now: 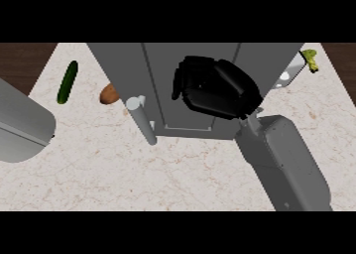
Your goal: Pick up the bottled water, place it into the cabinet and close the cabinet
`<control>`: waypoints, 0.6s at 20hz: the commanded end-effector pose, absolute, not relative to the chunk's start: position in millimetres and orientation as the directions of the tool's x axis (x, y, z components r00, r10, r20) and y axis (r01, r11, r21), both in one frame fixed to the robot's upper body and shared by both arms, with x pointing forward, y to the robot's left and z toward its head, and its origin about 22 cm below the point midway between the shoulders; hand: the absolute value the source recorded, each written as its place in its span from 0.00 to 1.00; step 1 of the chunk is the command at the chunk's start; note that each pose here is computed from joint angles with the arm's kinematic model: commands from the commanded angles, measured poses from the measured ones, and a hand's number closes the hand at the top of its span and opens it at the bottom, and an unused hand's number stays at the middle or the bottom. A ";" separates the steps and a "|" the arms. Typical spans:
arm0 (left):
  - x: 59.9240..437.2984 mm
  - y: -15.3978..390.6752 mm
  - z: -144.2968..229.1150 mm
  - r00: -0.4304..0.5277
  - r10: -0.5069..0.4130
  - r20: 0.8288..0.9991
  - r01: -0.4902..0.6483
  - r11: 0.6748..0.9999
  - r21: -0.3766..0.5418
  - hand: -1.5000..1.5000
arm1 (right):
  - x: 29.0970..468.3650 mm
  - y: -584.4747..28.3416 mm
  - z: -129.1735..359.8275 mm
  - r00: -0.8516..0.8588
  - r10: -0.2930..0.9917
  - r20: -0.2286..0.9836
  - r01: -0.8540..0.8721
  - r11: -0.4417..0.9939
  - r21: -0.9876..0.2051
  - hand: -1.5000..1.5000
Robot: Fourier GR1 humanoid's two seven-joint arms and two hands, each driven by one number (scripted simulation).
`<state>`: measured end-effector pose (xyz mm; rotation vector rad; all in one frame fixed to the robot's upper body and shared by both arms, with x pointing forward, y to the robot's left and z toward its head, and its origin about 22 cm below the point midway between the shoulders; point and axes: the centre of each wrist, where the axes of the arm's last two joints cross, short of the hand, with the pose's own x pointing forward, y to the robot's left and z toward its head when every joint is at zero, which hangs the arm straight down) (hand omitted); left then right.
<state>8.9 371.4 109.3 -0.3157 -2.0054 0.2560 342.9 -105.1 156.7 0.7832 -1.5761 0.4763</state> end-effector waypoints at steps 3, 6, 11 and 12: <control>23.2 367.1 112.2 -0.425 0.341 0.838 0.127 0.940 -0.317 0.00 | 379.8 -91.0 151.6 -0.015 -0.175 0.985 -0.697 0.707 0.115 1.00; 4.5 384.1 105.8 -0.409 0.333 0.850 0.110 0.942 -0.317 0.00 | 379.6 -96.8 162.3 0.013 -0.174 0.985 -0.697 0.705 0.134 1.00; 16.7 376.0 112.2 -0.398 0.365 0.842 0.155 0.931 -0.331 0.00 | 383.9 -74.1 171.1 0.029 -0.219 0.975 -0.747 0.644 0.166 1.00; 27.2 378.0 108.4 -0.419 0.351 0.837 0.138 0.936 -0.323 0.00 | 377.9 -67.2 167.8 0.046 -0.218 0.975 -0.756 0.630 0.177 1.00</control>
